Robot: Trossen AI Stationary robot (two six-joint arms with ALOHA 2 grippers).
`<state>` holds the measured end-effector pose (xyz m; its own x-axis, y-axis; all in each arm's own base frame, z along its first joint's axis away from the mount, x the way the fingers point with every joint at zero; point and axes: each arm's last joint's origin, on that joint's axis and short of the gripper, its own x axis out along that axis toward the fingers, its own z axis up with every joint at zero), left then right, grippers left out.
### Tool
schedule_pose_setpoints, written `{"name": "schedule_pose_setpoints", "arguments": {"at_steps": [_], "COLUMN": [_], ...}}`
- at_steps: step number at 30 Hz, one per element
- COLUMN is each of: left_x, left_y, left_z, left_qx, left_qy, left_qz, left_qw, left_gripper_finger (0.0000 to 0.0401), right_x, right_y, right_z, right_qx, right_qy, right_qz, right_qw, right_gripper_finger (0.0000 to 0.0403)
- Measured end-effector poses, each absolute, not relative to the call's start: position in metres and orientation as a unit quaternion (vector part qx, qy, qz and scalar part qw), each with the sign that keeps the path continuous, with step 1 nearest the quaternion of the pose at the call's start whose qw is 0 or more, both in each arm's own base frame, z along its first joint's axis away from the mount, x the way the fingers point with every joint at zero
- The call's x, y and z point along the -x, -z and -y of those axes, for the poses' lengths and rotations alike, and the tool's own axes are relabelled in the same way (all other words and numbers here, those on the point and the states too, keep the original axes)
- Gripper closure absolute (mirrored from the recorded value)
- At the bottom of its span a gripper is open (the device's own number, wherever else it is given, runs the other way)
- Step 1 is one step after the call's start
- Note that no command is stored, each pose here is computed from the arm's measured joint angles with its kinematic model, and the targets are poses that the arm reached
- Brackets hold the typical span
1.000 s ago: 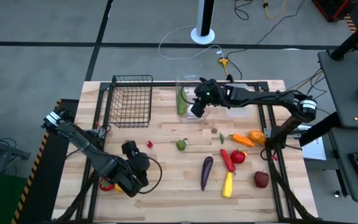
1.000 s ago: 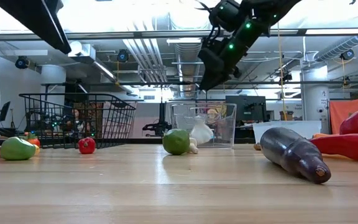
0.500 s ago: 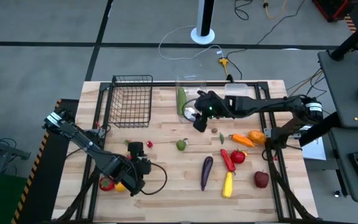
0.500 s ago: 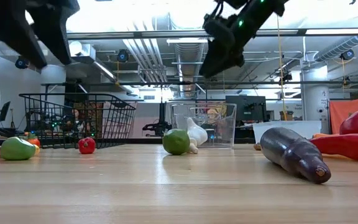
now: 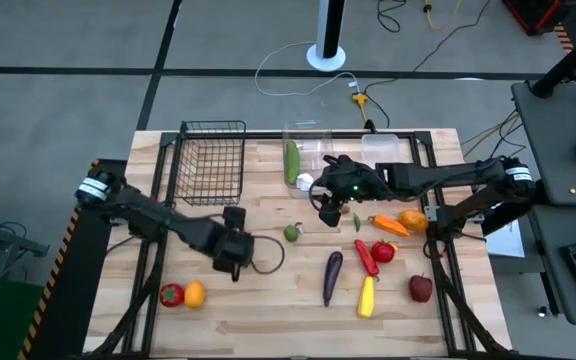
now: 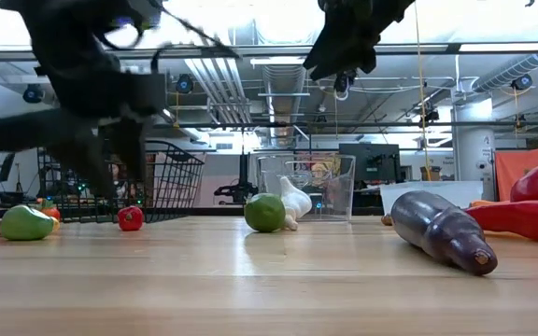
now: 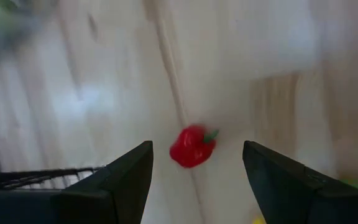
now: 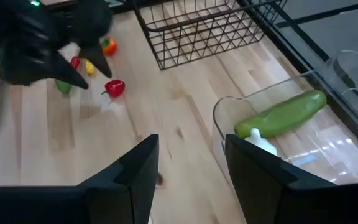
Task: Sort produce into baskets
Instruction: Put the red chili pepper into the right transparent bin
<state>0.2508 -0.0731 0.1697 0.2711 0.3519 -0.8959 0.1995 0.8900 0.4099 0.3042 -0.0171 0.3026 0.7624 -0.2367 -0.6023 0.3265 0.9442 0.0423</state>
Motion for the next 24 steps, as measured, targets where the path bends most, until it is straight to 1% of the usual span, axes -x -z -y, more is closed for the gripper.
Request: {"name": "schedule_pose_setpoints", "arguments": {"at_steps": [4,9,24], "left_x": [-0.251,-0.255,-0.251], "left_y": [-0.164,-0.163,-0.152], "left_z": [0.064,0.062,0.055], "left_qx": [-0.219,-0.230,-0.222], "left_qy": [-0.026,-0.015,-0.009], "left_qz": [-0.612,-0.600,-0.602], "left_qw": [0.759,0.766,0.767], "left_gripper_finger": [0.0169,0.0169,0.0169], "right_x": [-0.304,-0.306,-0.307], "right_y": [-0.302,-0.299,-0.299], "right_z": [0.017,0.017,0.017], "right_qx": [-0.074,-0.071,-0.072], "right_qy": [0.150,0.150,0.150], "right_qz": [-0.311,-0.316,-0.317], "right_qw": [0.936,0.934,0.934], "right_gripper_finger": [0.0225,0.0225,0.0225]}}
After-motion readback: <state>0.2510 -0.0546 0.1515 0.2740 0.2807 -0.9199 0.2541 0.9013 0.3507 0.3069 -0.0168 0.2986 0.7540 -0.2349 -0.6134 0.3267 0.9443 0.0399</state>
